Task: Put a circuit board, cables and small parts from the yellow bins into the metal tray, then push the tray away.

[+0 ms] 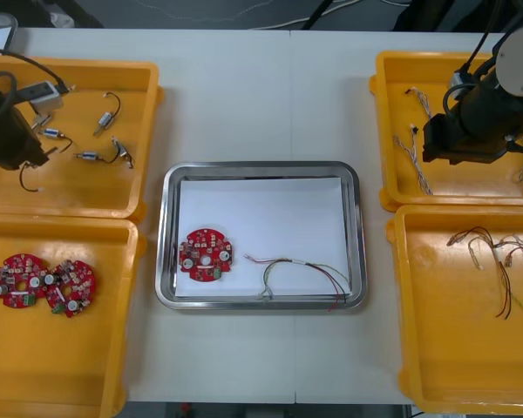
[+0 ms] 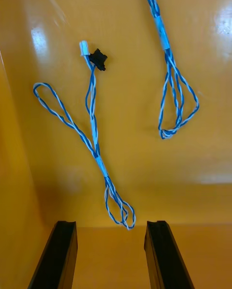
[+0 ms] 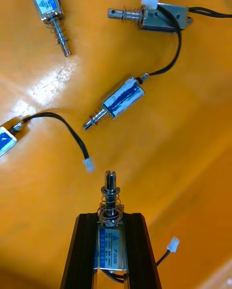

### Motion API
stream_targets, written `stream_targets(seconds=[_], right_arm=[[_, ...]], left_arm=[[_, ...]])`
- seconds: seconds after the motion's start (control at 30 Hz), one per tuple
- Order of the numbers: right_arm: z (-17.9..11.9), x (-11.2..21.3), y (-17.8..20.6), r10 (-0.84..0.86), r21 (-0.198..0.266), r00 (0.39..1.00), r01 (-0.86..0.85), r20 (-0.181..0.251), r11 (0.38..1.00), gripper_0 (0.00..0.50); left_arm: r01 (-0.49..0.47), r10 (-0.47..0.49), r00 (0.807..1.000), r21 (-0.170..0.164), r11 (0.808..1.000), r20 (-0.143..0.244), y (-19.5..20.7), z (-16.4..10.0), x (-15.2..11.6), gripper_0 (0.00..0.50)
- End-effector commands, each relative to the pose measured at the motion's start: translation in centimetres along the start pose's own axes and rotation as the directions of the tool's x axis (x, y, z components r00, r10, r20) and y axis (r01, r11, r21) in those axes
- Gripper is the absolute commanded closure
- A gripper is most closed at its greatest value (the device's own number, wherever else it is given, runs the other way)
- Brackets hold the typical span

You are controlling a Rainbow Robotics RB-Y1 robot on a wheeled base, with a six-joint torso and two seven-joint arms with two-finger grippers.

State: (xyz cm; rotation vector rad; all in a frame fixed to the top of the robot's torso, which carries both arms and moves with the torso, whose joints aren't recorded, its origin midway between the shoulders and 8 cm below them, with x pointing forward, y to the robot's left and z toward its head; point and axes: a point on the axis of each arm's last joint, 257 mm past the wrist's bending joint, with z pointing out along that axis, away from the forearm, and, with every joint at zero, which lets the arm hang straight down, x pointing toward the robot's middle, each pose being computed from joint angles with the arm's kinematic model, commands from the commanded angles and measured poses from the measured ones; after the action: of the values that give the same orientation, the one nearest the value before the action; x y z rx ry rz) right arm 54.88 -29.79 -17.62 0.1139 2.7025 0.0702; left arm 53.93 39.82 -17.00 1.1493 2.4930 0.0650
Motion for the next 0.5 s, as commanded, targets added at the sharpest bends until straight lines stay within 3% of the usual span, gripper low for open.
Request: stream_targets(seconds=[0.03,0.13,0.37,0.5], right_arm=[[0.0,-1.6,1.6,-0.094,0.007,0.995,0.094,0.038,0.996,0.092],[0.6,-1.5,1.7,-0.089,0.002,0.995,0.089,0.034,0.996,0.093],[1.9,-1.2,1.7,-0.082,0.001,0.996,0.082,0.023,0.997,0.092],[2.7,-1.5,1.6,-0.079,0.002,0.996,0.079,0.037,0.997,0.092]], left_arm=[[0.043,-0.039,0.999,-0.088,0.995,0.036,2.8,-6.7,-1.5,0.5],[0.1,-0.097,0.994,-0.072,0.992,0.04,2.2,-7.5,-1.8,0.5],[0.208,-0.207,0.978,-0.087,0.974,0.018,0.2,-9.7,-3.2,0.5],[0.275,-0.271,0.961,-0.106,0.955,0.049,-0.8,-10.1,-5.2,0.5]])
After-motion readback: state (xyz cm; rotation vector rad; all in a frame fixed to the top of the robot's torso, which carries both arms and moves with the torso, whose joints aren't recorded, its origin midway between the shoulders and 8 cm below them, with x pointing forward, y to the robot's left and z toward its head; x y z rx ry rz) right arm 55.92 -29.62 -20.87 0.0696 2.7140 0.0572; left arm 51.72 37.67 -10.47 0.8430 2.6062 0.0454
